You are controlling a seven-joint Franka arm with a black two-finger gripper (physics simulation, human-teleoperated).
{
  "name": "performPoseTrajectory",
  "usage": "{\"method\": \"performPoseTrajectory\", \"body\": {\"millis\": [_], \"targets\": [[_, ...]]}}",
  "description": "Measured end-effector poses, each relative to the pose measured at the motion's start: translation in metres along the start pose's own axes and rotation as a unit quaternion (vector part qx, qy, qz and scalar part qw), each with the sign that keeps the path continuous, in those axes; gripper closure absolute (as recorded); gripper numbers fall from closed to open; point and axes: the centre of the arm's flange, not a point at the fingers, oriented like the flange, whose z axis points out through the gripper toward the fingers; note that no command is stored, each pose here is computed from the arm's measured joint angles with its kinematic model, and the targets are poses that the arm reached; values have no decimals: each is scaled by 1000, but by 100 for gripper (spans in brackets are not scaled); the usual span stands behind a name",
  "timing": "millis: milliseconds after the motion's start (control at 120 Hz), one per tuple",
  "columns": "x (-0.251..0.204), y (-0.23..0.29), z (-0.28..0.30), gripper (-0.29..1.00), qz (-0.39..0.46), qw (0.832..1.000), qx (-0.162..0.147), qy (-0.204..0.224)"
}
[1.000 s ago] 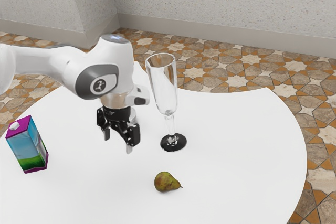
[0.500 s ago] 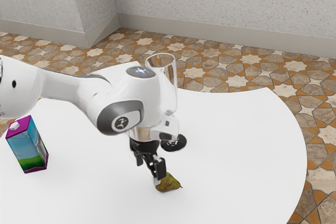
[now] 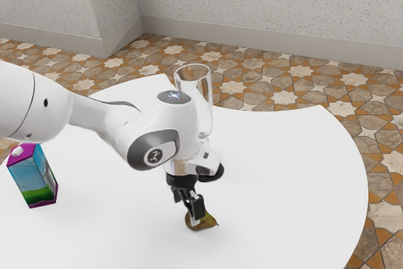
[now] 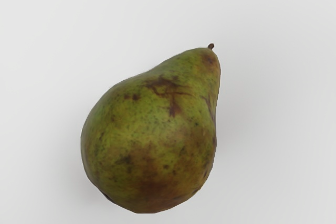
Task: Place the pear in the bowl.
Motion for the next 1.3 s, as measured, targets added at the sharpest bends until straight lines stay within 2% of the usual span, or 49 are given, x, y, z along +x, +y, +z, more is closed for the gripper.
{"method": "performPoseTrajectory", "body": {"millis": [975,1300], "targets": [[25,-15,51,0,42,999,-19,10],[26,-16,48,26,43,999,-19,14]]}}
